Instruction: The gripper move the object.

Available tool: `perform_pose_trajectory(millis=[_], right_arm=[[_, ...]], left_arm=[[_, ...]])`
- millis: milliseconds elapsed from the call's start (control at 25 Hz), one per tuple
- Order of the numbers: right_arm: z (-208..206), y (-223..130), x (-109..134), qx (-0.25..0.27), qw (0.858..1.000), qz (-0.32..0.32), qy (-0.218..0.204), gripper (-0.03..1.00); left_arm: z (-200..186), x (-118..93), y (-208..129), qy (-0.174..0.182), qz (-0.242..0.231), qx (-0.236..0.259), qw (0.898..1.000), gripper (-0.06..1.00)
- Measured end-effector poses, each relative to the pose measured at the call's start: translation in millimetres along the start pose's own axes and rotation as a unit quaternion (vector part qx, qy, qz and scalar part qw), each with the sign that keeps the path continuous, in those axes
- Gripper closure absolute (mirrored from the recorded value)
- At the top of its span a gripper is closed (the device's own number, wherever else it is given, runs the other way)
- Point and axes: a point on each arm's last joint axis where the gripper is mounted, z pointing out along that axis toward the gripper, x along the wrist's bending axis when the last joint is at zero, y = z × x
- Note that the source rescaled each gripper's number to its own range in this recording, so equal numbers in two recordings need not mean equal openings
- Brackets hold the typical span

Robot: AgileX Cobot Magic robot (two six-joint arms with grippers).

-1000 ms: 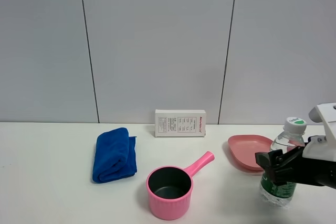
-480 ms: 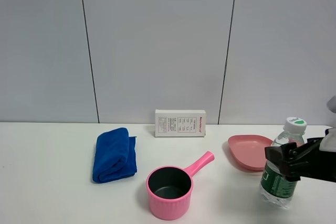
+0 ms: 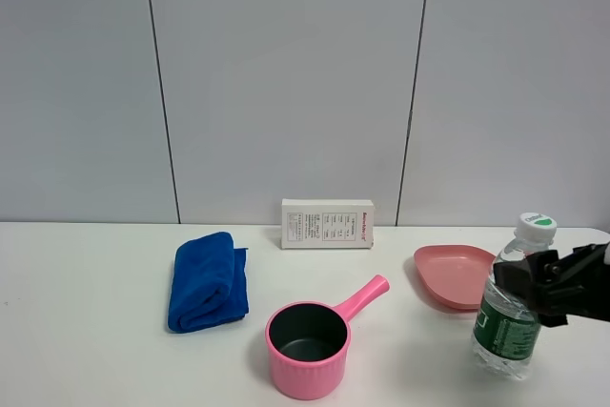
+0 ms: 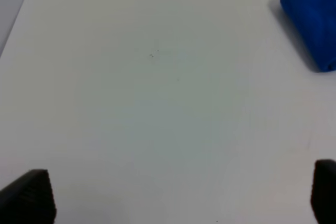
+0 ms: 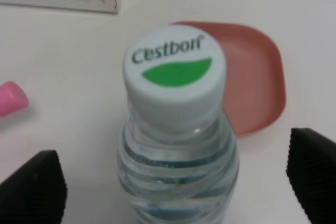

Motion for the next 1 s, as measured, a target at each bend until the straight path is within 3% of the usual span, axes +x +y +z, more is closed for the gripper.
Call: perform_pose_trajectory(millis=[280,520,800,920,1000], right_arm=[[-29,15,-1,-0.015,1.0,0.019,0.009,0.35],[-71,42,-4,-0.13,0.99,0.06,0.014,0.35],[-121,75,-8,-0.266,0.963,0.047,0.012,0.35],[-135,98,-8,-0.262,0.965,0.015,0.011,0.35],[-141,109,-7,-0.217,0.976,0.002,0.021,0.35]], left_arm=[[0,0,0,0.0,0.0,0.0,1.0,-0.06],[0,0,0,0.0,0.0,0.0,1.0,-0.06],[0,0,0,0.0,0.0,0.0,1.0,-0.06],[0,0,0,0.0,0.0,0.0,1.0,-0.06],[0,0,0,0.0,0.0,0.0,1.0,-0.06]])
